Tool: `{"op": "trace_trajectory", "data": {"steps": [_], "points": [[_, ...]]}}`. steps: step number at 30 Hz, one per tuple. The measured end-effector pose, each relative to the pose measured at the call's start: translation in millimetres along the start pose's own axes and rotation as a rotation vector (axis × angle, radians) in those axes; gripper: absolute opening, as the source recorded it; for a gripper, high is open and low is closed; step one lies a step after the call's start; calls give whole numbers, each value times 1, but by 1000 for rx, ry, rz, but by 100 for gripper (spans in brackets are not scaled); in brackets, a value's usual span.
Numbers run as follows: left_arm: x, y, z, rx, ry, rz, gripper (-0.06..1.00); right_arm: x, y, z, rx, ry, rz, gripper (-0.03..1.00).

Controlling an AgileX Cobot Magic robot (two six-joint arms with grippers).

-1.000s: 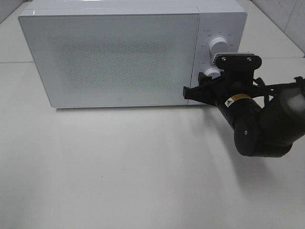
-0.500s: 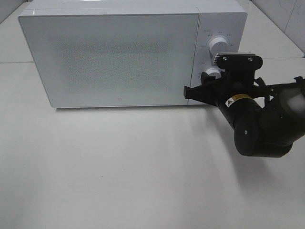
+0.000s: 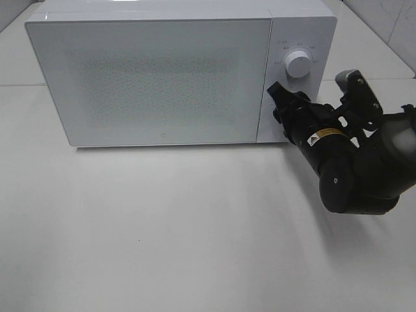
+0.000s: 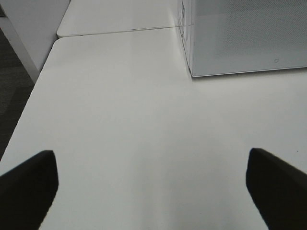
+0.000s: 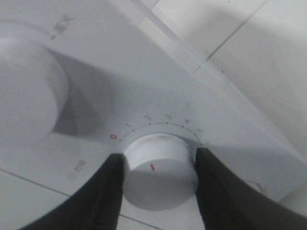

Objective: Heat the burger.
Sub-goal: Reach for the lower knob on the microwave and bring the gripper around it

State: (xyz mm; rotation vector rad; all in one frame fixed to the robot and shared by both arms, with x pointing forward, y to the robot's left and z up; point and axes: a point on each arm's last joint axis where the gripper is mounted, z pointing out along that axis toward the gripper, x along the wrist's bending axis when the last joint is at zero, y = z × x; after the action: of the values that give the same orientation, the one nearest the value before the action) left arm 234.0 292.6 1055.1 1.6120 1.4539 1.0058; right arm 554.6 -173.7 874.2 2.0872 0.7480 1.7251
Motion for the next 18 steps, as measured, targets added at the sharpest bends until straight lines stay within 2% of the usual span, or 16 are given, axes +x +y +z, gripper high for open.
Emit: {"op": "trace_trajectory", "data": {"steps": [1, 2, 3, 4, 6, 7, 8, 9, 11, 18], "points": [[0, 0, 0, 0, 0, 0, 99, 0, 0, 0, 0, 0, 0, 45], [0, 0, 0, 0, 0, 0, 99, 0, 0, 0, -1, 1, 58, 45], [0, 0, 0, 0, 0, 0, 99, 0, 0, 0, -1, 1, 189, 45], [0, 0, 0, 0, 0, 0, 99, 0, 0, 0, -1, 1, 189, 45], [0, 0, 0, 0, 0, 0, 99, 0, 0, 0, -2, 3, 330, 45], [0, 0, 0, 0, 0, 0, 99, 0, 0, 0, -2, 3, 330, 45], [0, 0, 0, 0, 0, 0, 99, 0, 0, 0, -2, 3, 413, 45], [0, 0, 0, 0, 0, 0, 99, 0, 0, 0, -2, 3, 413, 45], [0, 0, 0, 0, 0, 0, 99, 0, 0, -1, -2, 4, 517, 45], [0, 0, 0, 0, 0, 0, 99, 0, 0, -1, -3, 5, 695, 45]]}}
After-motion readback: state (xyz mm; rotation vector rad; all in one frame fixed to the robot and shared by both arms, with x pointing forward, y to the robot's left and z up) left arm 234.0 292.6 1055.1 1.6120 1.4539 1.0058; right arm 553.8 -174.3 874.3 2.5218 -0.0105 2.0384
